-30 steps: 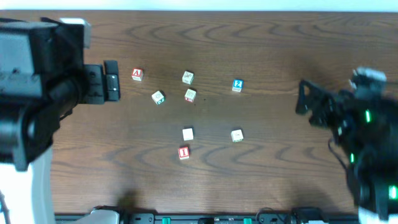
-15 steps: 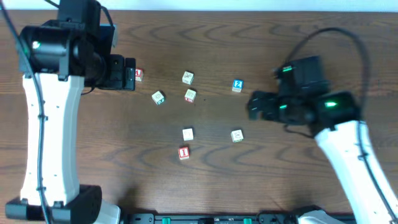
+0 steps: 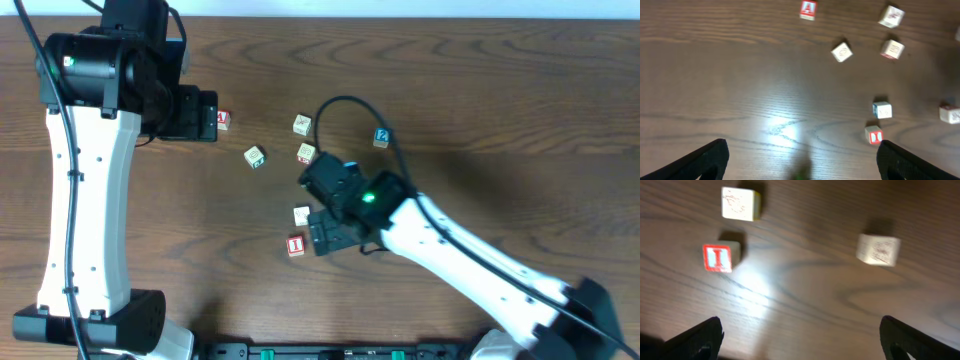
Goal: Spell out Ai2
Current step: 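Grasp the red 'I' block with the right gripper and lift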
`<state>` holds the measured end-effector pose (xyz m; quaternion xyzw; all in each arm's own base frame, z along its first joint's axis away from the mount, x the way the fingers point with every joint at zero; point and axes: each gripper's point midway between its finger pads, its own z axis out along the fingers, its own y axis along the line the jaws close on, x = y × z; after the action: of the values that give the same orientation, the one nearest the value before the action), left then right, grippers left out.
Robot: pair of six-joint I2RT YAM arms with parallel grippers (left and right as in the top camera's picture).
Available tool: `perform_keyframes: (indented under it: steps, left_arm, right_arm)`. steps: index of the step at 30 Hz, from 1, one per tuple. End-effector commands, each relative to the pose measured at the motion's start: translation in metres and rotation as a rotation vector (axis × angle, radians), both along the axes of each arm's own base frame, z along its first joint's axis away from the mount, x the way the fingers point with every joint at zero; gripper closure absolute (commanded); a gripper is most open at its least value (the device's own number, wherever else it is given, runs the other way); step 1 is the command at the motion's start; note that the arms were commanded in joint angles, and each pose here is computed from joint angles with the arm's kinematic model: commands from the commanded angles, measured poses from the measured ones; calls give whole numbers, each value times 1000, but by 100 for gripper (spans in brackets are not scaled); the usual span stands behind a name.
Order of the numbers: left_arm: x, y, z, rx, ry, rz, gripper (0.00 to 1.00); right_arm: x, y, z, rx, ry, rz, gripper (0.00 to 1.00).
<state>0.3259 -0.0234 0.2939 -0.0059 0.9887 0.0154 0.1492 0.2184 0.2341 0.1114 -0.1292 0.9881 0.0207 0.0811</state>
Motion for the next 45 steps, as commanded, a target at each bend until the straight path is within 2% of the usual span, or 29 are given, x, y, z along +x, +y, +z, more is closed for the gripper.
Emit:
perform_keyframes:
  steps: [1, 7, 10, 11, 13, 19, 29, 42, 45]
  left_arm:
    - [0, 16, 3, 51, -14, 113, 5]
    - [1, 18, 3, 58, -18, 125, 5]
    - [0, 18, 3, 59, -14, 124, 5]
    - [0, 18, 3, 58, -13, 124, 5]
    - [-1, 18, 2, 57, -10, 124, 5]
    - [-3, 18, 2, 58, -3, 123, 5]
    - [-3, 18, 2, 58, -3, 123, 5]
    - [-3, 18, 2, 57, -4, 122, 5]
    - [-3, 18, 2, 57, -4, 122, 5]
  right_arm:
    - [-2, 23, -10, 30, 10, 15, 1]
    - [-16, 56, -43, 45, 75, 136, 1]
    - [-22, 61, -56, 20, 96, 157, 11]
    - [-24, 64, -59, 20, 95, 165, 12]
    - [-25, 71, -62, 31, 87, 181, 6]
    - [-30, 89, -63, 69, 57, 219, 7]
    - [-21, 88, -79, 84, 8, 120, 14]
    - [-21, 88, -101, 86, 9, 84, 21]
    - [-22, 89, -108, 81, 14, 83, 31]
